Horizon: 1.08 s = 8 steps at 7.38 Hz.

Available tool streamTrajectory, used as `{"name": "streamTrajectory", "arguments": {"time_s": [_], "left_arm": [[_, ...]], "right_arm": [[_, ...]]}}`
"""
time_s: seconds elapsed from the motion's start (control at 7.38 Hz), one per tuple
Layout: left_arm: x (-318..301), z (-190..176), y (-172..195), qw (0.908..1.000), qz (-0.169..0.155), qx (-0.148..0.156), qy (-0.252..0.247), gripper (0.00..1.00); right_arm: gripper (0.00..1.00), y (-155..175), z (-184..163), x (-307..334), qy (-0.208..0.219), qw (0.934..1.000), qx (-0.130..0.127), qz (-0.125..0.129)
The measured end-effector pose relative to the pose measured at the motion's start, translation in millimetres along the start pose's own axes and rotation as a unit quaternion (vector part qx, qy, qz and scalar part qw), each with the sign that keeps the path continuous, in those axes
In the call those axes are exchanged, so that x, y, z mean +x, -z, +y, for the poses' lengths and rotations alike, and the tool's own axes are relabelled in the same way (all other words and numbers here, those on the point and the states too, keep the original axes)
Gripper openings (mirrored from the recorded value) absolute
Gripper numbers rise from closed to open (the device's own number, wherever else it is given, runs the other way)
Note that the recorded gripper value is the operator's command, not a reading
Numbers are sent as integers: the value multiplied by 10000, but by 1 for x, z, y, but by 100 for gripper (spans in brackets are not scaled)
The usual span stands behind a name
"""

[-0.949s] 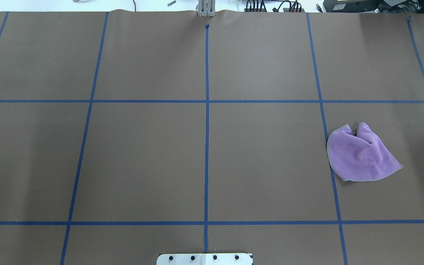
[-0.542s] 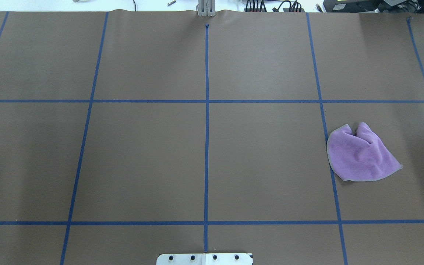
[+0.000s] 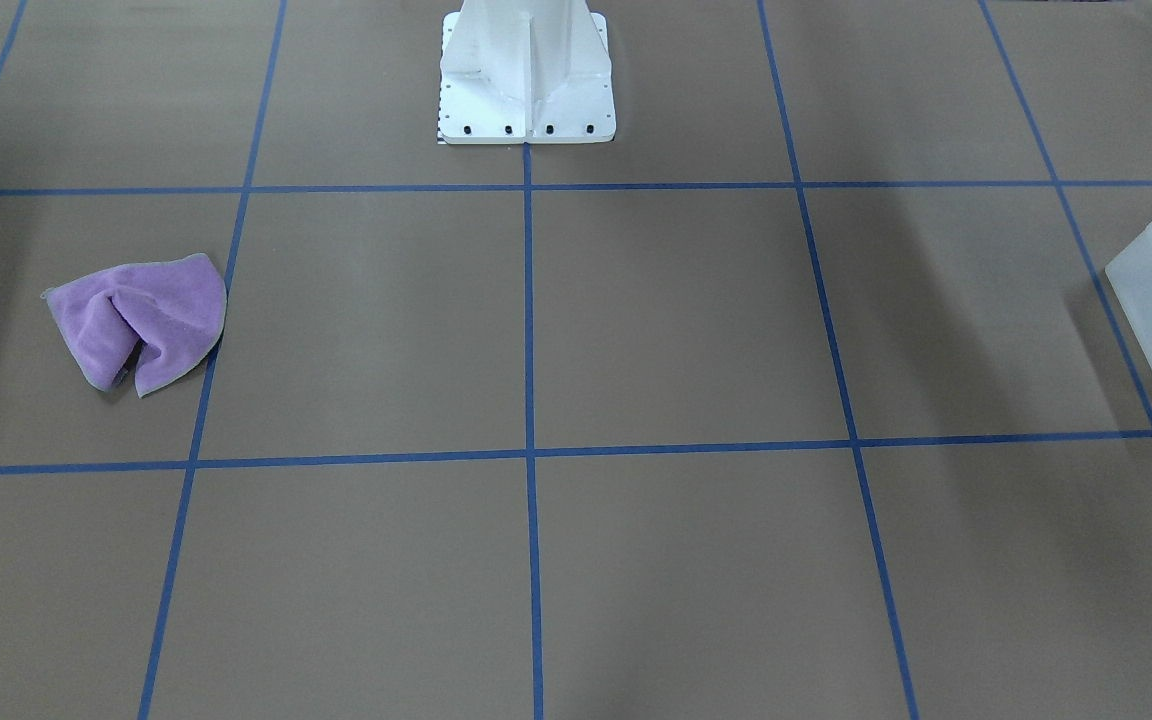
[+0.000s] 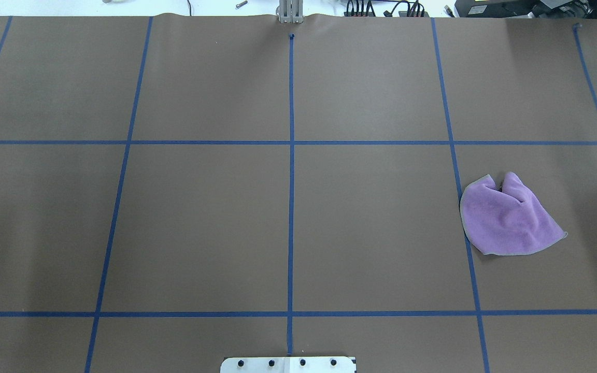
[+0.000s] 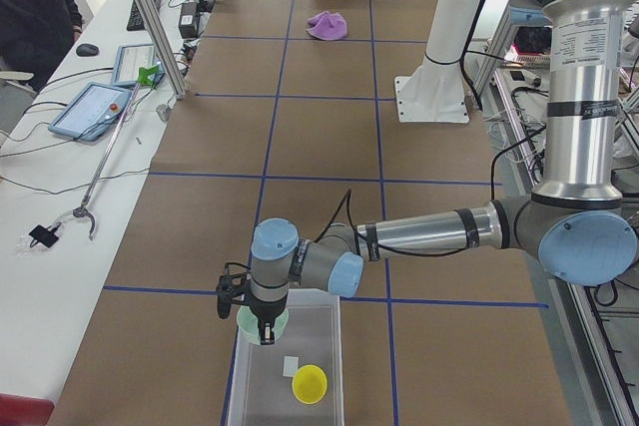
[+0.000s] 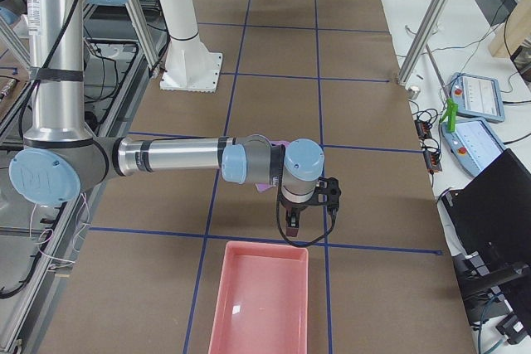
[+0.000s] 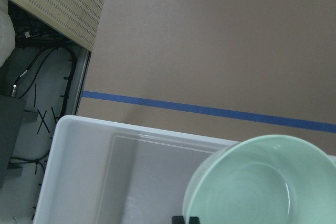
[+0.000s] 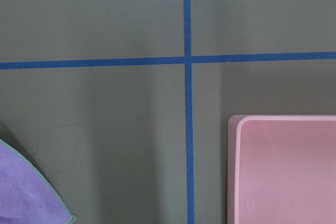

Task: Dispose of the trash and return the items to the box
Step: 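Lower the green bowl into the clear bin and open the left gripper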

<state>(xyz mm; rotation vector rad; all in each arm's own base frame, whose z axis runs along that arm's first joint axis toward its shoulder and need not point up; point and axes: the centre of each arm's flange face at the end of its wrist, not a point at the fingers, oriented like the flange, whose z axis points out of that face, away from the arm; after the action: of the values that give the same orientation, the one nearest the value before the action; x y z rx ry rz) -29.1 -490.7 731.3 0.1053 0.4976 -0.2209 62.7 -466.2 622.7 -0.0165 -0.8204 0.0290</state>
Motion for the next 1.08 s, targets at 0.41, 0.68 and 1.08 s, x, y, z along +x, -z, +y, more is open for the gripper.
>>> {"name": "streamTrajectory", "arguments": {"time_s": [0.41, 0.68, 1.08], "left_arm": [[-2, 18, -12, 9999, 3, -52, -110, 0], [-13, 34, -20, 9999, 0, -62, -141, 0], [-27, 45, -37, 9997, 7, -50, -239, 98]], "right_arm": [[100, -1, 0, 1, -8, 10000, -10, 0], [100, -1, 1, 1, -7, 10000, -17, 0], [100, -2, 1, 0, -6, 10000, -20, 0]]}}
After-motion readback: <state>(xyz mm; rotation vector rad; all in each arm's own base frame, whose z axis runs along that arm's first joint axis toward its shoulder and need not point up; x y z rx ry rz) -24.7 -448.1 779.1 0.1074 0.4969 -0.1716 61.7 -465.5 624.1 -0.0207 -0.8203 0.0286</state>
